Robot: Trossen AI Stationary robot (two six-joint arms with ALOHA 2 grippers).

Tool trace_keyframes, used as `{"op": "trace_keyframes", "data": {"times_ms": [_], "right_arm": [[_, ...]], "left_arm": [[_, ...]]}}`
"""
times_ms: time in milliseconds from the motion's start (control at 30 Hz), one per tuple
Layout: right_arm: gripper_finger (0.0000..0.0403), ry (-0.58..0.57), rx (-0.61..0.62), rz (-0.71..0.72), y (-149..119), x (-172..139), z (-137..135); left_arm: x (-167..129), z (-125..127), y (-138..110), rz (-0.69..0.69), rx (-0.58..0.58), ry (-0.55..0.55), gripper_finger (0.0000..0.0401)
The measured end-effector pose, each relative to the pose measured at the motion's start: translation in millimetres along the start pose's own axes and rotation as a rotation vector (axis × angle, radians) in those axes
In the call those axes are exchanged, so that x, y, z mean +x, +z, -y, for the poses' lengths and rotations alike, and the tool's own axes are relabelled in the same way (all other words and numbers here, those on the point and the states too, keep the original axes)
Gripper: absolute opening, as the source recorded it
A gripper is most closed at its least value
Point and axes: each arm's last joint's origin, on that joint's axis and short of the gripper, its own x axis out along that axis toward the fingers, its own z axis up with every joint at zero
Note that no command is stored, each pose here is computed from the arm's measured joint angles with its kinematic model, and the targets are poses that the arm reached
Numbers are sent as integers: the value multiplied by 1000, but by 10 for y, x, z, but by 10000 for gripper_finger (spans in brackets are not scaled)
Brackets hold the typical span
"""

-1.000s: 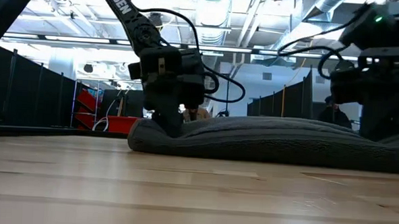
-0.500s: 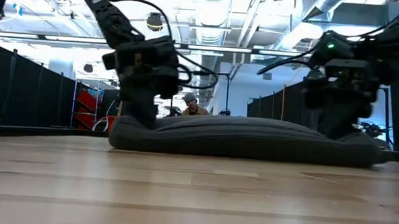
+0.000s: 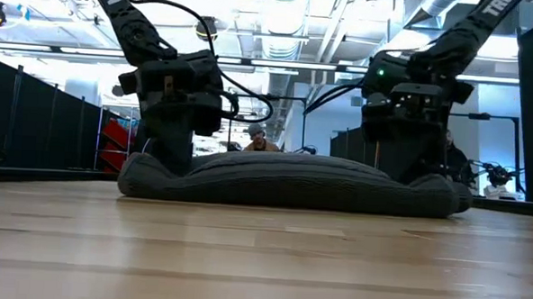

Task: Roll towel
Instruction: Roll the black towel, then return to Home Position

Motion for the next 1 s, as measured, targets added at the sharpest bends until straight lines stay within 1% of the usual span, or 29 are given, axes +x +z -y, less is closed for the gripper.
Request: {"op": "trace_keyframes", "data": {"times_ms": [100,167,233,333,400,500,533,600,633,700,733,767,800,900,1000], "right_arm": [[203,-27,-2,-4,-7,-125,-75],[203,-48,-8,15,-47,-247,-180],[203,-63,-36,36,-117,-367,-332],[203,-100,-84,62,-265,-536,-516],[203,-119,-103,107,-321,-610,-611],[203,-75,-86,130,-377,-660,-721],[200,-56,-90,131,-393,-664,-758],[181,-22,-135,151,-427,-672,-856],[161,-12,-155,178,-440,-678,-917],[104,20,-216,252,-456,-713,-1042],[69,36,-251,292,-461,-740,-1095],[36,46,-289,340,-463,-776,-1144],[19,47,-323,397,-459,-812,-1189],[10,11,-412,646,-387,-942,-1317],[2,-1,-495,842,-268,-1068,-1378]], "left_arm": [[-57,52,1,11,-13,2,134],[-141,151,15,41,1,2,134],[-250,300,27,90,30,27,134],[-477,580,47,175,94,105,134],[-623,753,30,225,129,158,134],[-795,993,-22,279,122,174,134],[-834,1084,-37,299,136,169,131],[-890,1283,-88,340,187,169,112],[-913,1381,-114,360,212,176,94],[-964,1554,-160,407,259,198,40],[-993,1633,-185,436,283,213,21],[-1024,1709,-211,478,310,234,13],[-1056,1781,-243,524,344,255,9],[-1151,1904,-399,633,417,332,2],[-1220,1862,-573,692,431,385,1]]}}
